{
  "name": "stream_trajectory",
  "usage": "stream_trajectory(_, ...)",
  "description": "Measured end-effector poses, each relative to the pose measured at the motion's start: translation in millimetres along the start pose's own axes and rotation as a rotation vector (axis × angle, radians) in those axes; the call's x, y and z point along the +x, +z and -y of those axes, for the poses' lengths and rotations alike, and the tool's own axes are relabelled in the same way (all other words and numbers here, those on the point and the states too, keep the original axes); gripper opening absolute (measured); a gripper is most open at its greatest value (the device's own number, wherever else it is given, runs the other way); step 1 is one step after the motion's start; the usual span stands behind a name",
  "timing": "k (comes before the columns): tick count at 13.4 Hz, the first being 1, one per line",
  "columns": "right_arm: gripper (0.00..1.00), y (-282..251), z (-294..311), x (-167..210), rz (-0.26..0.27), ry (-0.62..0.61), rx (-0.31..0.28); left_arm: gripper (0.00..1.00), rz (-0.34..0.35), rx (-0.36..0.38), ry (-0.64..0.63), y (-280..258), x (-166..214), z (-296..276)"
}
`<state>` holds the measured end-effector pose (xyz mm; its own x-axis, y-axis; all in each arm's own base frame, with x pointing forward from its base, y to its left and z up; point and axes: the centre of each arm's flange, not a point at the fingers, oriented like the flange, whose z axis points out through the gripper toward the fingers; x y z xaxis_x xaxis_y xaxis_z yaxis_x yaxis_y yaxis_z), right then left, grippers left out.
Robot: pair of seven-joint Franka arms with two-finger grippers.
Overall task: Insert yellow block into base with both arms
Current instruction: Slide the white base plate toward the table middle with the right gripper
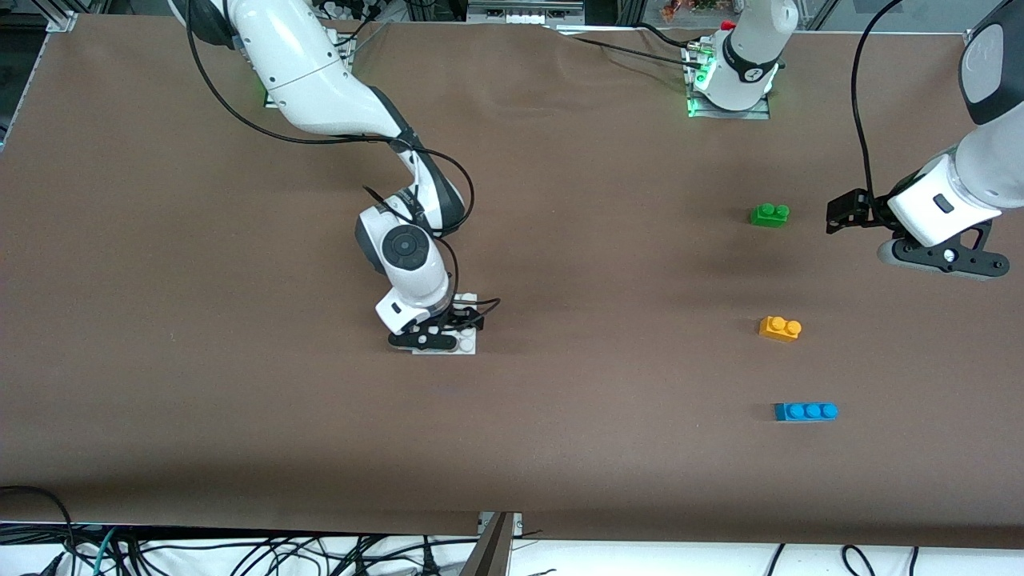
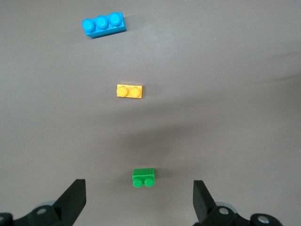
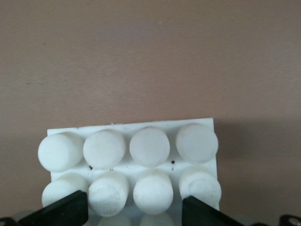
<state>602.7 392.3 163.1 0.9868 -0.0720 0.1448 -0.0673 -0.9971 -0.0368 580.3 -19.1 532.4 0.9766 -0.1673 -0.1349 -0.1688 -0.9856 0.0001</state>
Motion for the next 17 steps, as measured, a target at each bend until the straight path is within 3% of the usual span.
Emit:
stream_trajectory(8, 1.0, -1, 87, -30, -0.046, 0.008, 0.061, 1.0, 0.0, 0.0, 0.0, 0, 0, 0)
stream_trajectory(17, 1.0, -2, 137, -58, -0.066, 0.021, 0.101, 1.0, 0.0, 0.0, 0.0, 0, 0, 0)
